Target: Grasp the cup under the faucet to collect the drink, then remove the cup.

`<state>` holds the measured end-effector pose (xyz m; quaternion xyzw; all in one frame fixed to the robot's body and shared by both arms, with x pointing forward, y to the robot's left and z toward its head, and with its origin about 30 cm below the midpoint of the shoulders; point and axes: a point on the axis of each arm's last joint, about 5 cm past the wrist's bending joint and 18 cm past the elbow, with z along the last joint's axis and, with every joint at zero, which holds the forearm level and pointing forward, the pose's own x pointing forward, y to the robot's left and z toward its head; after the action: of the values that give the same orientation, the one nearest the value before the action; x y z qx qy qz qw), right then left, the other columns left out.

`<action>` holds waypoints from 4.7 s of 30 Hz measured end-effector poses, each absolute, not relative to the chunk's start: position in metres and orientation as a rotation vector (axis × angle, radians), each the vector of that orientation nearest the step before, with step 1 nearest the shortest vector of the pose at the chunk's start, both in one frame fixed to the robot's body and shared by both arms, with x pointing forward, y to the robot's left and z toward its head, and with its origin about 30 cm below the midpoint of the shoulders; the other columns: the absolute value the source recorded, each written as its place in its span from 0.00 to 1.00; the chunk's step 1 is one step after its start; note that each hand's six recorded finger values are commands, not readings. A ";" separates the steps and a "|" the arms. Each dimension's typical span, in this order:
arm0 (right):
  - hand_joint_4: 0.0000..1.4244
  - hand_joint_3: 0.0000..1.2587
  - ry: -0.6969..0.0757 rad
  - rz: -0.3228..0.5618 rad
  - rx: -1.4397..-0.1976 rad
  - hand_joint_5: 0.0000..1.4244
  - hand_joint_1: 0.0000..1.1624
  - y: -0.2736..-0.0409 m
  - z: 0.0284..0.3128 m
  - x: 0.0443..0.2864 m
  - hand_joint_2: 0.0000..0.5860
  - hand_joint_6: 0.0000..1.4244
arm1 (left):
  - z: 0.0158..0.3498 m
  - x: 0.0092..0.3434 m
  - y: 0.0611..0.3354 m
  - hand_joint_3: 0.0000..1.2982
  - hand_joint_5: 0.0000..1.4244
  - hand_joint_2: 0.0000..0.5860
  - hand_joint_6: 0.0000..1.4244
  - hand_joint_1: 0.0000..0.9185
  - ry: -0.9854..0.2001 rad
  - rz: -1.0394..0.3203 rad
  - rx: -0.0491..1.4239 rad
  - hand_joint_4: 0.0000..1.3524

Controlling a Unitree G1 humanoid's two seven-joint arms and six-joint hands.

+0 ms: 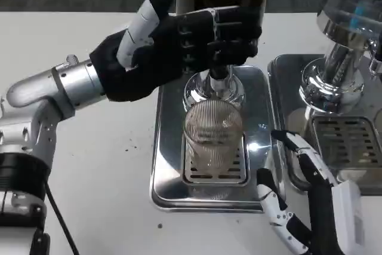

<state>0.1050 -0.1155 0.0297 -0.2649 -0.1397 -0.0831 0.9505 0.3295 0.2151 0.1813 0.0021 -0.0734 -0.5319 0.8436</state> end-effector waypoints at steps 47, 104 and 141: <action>0.00 0.04 -0.214 -0.019 -0.502 0.02 0.30 -0.127 0.034 0.113 0.46 0.04 | 0.179 0.322 0.215 0.16 0.12 0.13 0.05 0.00 -0.446 -1.001 0.520 0.10; 0.00 0.00 -0.157 0.165 -0.405 0.00 0.46 -0.141 0.042 0.157 0.37 0.05 | 0.184 0.313 0.211 0.16 0.09 0.10 0.01 0.00 -0.587 -0.964 0.800 0.09; 0.00 0.01 -0.147 0.227 -0.380 0.00 0.45 -0.136 0.042 0.182 0.38 0.06 | 0.182 0.309 0.215 0.17 0.08 0.11 0.02 0.00 -0.603 -0.951 0.817 0.09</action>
<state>0.1819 -0.1360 0.0424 -0.1881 -0.0727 0.1124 0.9730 0.3093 0.2149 0.1816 0.3765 -0.2778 -0.4380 0.7676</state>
